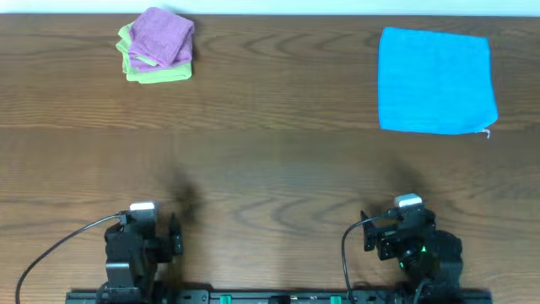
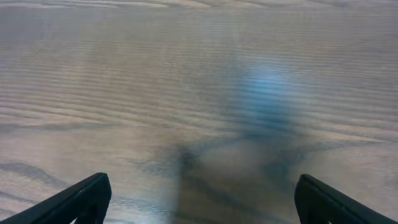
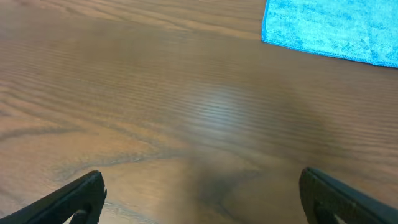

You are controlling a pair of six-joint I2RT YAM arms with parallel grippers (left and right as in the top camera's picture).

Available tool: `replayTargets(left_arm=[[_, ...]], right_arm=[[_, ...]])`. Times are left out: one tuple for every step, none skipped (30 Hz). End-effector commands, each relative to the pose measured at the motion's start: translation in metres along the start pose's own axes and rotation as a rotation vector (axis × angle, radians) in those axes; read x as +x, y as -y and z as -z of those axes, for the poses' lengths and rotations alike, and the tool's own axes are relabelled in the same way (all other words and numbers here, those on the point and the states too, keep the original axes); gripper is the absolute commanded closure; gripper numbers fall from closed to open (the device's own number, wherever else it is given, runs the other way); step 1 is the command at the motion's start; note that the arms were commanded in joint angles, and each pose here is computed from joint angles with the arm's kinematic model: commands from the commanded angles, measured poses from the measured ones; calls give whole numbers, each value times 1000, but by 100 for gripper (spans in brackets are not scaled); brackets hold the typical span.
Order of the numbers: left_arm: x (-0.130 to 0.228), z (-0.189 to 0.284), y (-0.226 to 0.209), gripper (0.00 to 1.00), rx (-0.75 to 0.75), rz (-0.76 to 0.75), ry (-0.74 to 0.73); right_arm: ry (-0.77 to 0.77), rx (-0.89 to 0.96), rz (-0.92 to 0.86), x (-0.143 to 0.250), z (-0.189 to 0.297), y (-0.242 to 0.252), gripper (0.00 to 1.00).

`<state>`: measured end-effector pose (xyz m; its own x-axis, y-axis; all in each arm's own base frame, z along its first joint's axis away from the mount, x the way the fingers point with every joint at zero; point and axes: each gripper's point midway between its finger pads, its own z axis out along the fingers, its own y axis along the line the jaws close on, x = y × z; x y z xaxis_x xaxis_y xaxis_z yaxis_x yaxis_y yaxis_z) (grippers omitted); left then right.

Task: Fold the cloth

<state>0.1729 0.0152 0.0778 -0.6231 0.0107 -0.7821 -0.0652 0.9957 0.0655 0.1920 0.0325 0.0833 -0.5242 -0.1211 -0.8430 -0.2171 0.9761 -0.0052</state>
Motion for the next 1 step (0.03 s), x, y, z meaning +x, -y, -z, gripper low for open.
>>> replayTargets(left_arm=[[24,-9,1,5,1,-30,-73]], right_arm=[[-3,1,16,3,-2,0,1]])
